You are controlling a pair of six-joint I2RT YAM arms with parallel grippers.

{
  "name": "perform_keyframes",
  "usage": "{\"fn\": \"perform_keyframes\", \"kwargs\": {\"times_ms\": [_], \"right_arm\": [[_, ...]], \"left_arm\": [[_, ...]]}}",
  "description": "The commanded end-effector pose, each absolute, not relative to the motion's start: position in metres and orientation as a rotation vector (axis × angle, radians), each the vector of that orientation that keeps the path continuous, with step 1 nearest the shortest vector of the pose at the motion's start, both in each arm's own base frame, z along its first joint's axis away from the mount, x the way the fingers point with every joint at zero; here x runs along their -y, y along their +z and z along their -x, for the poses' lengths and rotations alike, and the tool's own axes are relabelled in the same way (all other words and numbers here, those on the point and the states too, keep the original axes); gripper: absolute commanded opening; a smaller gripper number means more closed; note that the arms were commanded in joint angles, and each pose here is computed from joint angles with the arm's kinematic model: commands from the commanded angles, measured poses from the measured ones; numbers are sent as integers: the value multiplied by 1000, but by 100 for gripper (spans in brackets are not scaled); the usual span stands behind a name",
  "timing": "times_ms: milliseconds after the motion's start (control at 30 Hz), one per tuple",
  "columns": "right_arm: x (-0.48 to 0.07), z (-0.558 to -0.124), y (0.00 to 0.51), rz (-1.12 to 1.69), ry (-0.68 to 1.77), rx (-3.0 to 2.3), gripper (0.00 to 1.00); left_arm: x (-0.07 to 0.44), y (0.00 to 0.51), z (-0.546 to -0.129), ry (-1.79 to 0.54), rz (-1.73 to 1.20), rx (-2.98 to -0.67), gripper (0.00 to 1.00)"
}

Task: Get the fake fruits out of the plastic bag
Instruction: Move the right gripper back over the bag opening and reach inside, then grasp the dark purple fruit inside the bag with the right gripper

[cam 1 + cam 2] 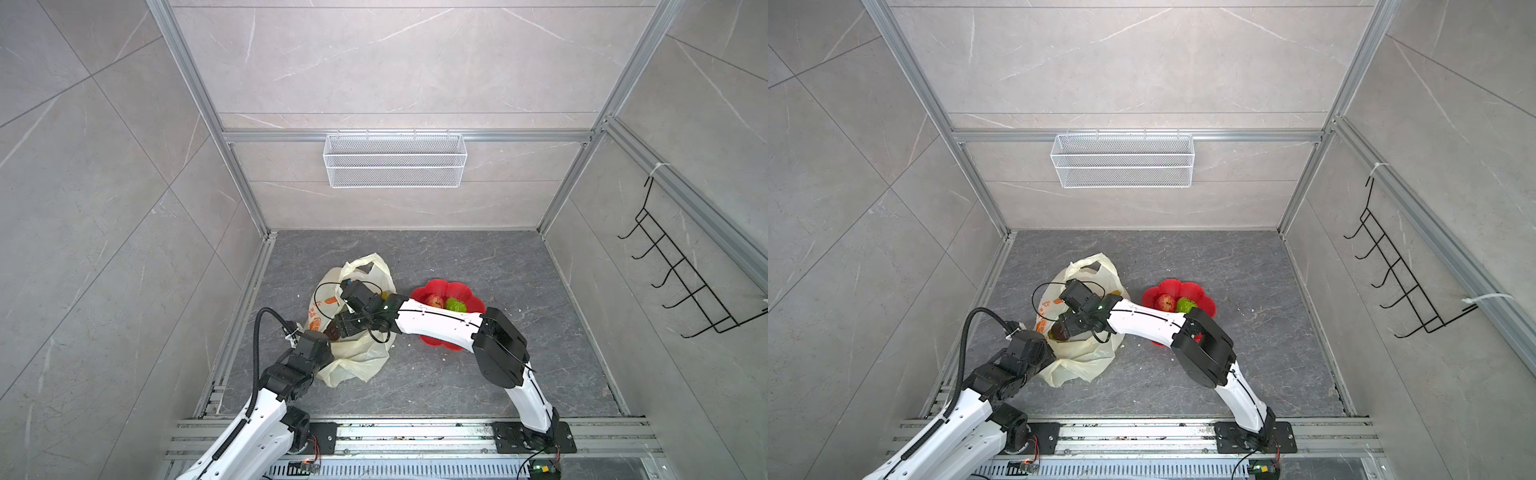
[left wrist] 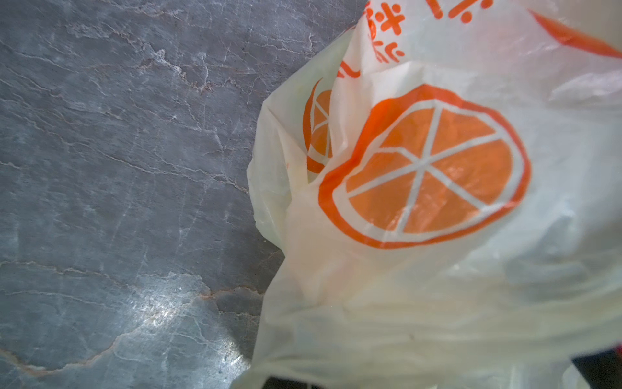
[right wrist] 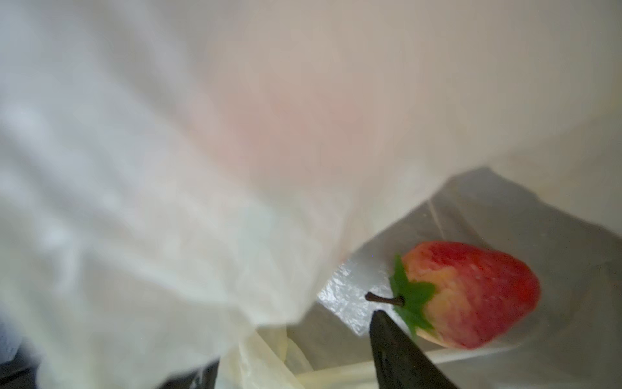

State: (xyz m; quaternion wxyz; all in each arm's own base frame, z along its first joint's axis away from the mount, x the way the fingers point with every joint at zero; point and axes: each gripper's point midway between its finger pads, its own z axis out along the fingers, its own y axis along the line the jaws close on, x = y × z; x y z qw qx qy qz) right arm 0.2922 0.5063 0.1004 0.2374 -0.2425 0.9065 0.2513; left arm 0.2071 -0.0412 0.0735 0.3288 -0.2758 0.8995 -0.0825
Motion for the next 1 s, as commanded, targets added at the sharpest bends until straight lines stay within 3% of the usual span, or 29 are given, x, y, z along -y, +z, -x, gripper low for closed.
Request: {"fn": "perform_keyframes", "kwargs": {"times_ms": [0,633,967], "right_arm": [[-520,-291,95,604,714,-2540,73],[-546,-287,53,476,716,-2731,74],[-547,-288,47,488,695,-2747,63]], "left_arm": [[34,69,-204,-182,759,-2344,0],[36,63,-202,-203,755,-2348,0],[35,63,-202,-200,751,-2347,0]]}}
